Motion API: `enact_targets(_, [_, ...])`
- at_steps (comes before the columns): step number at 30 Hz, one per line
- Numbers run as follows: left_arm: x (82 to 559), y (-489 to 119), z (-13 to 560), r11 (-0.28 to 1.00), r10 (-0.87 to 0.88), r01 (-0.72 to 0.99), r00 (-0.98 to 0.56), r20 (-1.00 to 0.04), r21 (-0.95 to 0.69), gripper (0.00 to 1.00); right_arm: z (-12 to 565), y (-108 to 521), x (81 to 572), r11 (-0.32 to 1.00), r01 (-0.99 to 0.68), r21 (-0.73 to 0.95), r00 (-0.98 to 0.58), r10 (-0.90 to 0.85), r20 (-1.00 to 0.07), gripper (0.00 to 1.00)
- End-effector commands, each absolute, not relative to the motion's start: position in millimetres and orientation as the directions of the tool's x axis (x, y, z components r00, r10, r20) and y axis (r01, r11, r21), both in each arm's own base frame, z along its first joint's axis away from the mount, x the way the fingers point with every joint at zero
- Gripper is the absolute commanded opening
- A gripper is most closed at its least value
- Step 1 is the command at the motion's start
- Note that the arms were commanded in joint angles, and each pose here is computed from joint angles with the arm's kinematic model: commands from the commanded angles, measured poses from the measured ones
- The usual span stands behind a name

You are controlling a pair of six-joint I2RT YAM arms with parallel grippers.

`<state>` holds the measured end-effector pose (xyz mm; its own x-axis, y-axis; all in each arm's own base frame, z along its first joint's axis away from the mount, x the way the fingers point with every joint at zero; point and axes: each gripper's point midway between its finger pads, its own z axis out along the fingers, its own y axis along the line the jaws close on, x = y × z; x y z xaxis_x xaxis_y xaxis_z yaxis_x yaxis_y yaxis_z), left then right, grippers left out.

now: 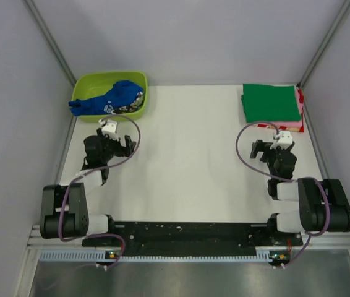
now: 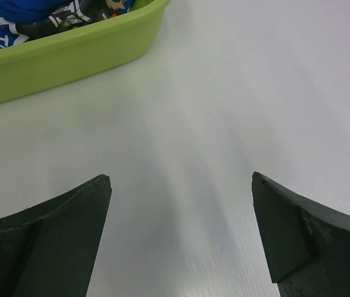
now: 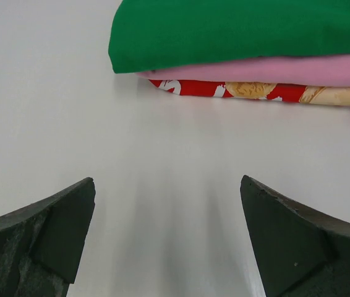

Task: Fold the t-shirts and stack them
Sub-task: Grab crumpled tshirt from bin with the left arm

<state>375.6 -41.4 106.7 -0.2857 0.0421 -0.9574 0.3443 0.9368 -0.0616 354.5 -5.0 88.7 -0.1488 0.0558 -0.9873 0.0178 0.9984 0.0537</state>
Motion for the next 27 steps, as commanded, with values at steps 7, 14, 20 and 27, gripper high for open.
enact_targets(7, [361.2,-56.4,145.4,0.785,0.256,0.611,-0.172,-0.951,0.101,0.91,111.6,-4.1,365.6,0.999,0.011,0.039,-0.079,0.040,-0.996,0.99])
enact_targets(14, [380.8,-62.6,230.2,0.689,0.280,0.720,-0.149,-0.948,0.091,0.88,111.2,-3.6,365.0,0.999,0.008,0.040,-0.079,0.040,-0.996,0.99])
enact_targets(20, [480.8,-41.3,264.0,0.805,0.251,0.589,-0.225,-0.942,0.074,0.96,116.8,-4.8,363.9,0.998,0.021,0.052,-0.074,0.054,-0.996,0.99])
enact_targets(27, [578.4,-37.1,226.6,0.815,0.403,0.561,-0.371,-0.837,0.144,0.95,111.9,-0.5,365.4,0.999,-0.007,0.042,-0.080,0.042,-0.996,0.99])
